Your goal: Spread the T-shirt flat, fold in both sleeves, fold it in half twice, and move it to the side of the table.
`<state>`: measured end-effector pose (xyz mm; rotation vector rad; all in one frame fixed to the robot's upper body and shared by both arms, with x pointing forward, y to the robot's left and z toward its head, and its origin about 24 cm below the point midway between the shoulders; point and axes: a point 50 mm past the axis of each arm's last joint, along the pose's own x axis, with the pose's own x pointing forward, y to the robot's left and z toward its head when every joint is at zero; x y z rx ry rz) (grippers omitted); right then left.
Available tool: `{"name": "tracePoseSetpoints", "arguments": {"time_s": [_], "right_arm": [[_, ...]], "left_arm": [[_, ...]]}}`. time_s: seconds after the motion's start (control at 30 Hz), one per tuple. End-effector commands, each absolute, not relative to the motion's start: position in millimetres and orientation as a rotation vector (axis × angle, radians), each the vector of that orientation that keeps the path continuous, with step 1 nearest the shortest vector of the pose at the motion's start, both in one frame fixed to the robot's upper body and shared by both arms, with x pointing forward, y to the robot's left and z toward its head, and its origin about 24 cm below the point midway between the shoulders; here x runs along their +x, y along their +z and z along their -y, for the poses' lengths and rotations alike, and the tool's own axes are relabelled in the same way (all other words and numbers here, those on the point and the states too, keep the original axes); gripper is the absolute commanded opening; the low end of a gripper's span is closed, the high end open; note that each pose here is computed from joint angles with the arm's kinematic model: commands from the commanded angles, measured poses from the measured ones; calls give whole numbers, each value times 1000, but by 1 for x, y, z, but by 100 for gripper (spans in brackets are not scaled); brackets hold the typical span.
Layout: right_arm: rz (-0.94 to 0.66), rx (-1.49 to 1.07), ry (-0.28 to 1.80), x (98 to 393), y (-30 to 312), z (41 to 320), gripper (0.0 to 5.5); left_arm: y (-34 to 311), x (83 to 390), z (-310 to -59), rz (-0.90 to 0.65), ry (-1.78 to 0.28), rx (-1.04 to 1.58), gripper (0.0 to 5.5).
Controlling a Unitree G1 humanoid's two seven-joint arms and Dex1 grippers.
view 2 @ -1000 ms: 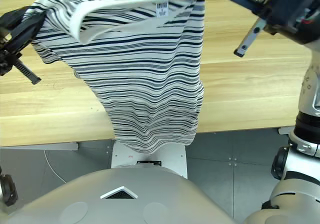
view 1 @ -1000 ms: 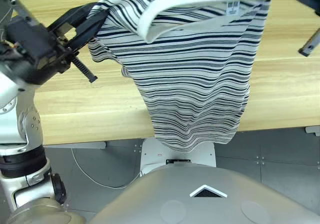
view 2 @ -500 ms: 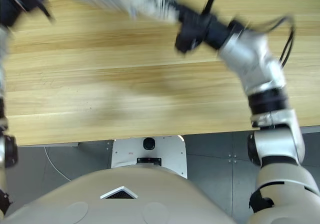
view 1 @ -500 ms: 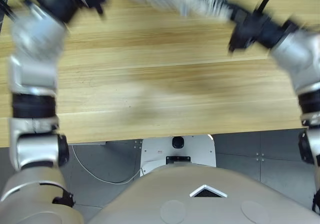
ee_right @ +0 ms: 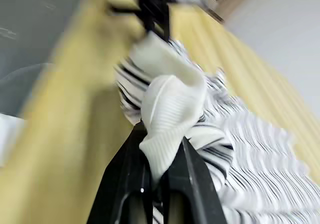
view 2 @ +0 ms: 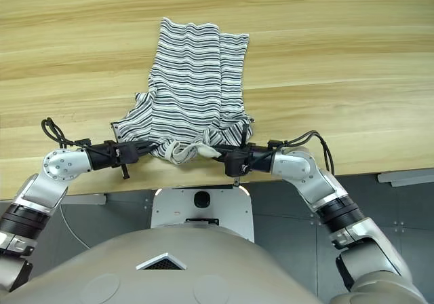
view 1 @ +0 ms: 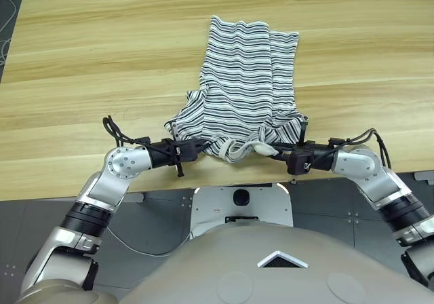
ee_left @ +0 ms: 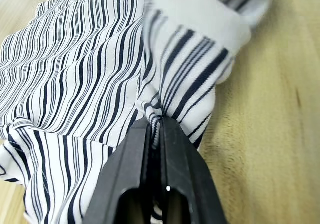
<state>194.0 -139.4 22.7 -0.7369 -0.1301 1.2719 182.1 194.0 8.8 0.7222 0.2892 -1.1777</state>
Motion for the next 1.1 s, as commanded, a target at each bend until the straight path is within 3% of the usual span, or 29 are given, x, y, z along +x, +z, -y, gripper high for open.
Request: {"name": "tracePoseSetpoints", "arguments": {"time_s": [0.03,0.33,0.7,0.8,0.87,1.1], "right_arm": [[155,-834,1135,214,28,146,15],[120,-881,1259,212,29,164,15],[106,-432,1422,203,51,158,15],[60,-455,1453,200,51,160,15],[12,-496,1483,197,47,163,57],[-133,-656,1638,182,30,171,195]], "left_arm": [[1,174,-222,-461,-1103,815,10],[13,181,-232,-455,-1009,875,10],[25,187,-214,-310,-1010,818,10],[33,188,-210,-256,-1003,793,10],[39,190,-207,-218,-995,778,10],[46,192,-211,-185,-971,783,136]]}}
